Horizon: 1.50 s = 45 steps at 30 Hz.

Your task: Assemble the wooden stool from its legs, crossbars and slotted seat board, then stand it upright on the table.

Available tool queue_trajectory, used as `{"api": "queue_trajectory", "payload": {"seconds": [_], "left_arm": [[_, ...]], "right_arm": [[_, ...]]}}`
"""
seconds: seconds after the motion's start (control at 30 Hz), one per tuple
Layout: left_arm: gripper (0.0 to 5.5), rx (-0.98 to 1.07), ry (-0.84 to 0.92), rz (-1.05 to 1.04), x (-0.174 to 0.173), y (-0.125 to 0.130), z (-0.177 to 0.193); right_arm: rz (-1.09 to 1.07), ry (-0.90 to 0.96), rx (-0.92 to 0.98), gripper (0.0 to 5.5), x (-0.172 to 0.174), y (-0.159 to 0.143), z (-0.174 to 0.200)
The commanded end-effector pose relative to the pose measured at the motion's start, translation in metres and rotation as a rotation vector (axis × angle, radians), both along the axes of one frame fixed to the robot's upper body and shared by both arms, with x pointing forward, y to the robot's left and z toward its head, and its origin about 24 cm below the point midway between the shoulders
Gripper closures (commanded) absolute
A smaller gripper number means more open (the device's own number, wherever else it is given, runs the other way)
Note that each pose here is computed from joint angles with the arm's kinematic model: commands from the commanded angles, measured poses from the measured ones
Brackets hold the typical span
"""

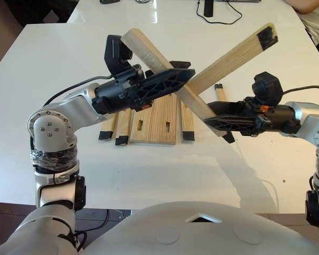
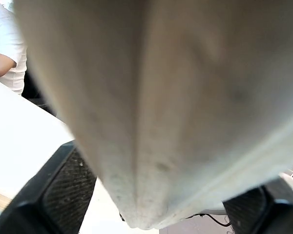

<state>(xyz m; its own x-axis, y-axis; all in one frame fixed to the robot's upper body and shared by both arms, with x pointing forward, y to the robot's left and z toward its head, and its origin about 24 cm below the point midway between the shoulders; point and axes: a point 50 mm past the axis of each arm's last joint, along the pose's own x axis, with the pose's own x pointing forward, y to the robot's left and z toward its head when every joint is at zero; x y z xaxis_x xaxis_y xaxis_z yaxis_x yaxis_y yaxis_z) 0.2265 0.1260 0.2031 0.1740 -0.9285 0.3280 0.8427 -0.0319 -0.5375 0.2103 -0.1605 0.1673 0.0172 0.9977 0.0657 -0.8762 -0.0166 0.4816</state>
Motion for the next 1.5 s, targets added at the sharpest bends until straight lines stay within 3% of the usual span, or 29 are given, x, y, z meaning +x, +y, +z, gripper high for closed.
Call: {"api": "queue_trajectory", "payload": {"seconds": [0.03, 0.2, 0.5, 0.53, 0.67, 0.77, 0.9, 1.0, 1.1, 1.5], "left_arm": [[2.57, 0.012, -0.019, 0.002, -0.003, 0.000, -0.001], [3.34, 0.001, -0.040, 0.018, -0.004, 0.002, 0.000], [3.40, -0.032, -0.075, 0.112, 0.006, 0.010, 0.001], [3.41, -0.032, -0.086, 0.142, 0.009, 0.012, 0.001], [3.44, -0.001, -0.160, 0.224, 0.017, 0.023, 0.001], [3.45, 0.085, -0.280, 0.312, 0.026, 0.042, 0.005], [3.45, 0.372, -0.441, 0.411, 0.032, 0.084, -0.002], [3.45, 0.551, -0.465, 0.433, 0.029, 0.114, -0.010], [3.45, 0.639, -0.449, 0.415, 0.024, 0.128, -0.018], [3.45, 0.677, -0.401, 0.259, 0.007, 0.119, -0.040]], "right_arm": [[-0.002, -0.028, -0.019, 3.48, 0.002, -0.001, 0.004], [-0.024, -0.002, -0.051, 3.48, 0.002, -0.008, -0.003], [-0.123, -0.030, -0.064, 3.48, 0.013, -0.013, -0.007], [-0.145, -0.052, -0.044, 3.11, 0.016, -0.012, -0.006], [-0.203, -0.081, -0.044, 2.62, 0.021, -0.012, -0.008], [-0.276, -0.113, -0.096, 2.50, 0.029, -0.016, -0.017], [-0.365, -0.185, -0.138, 2.50, 0.043, -0.020, -0.025], [-0.425, -0.221, -0.161, 2.50, 0.047, -0.019, -0.033], [-0.452, -0.227, -0.176, 2.50, 0.044, -0.015, -0.044], [-0.476, -0.244, -0.169, 2.50, 0.045, -0.012, -0.048]]}}
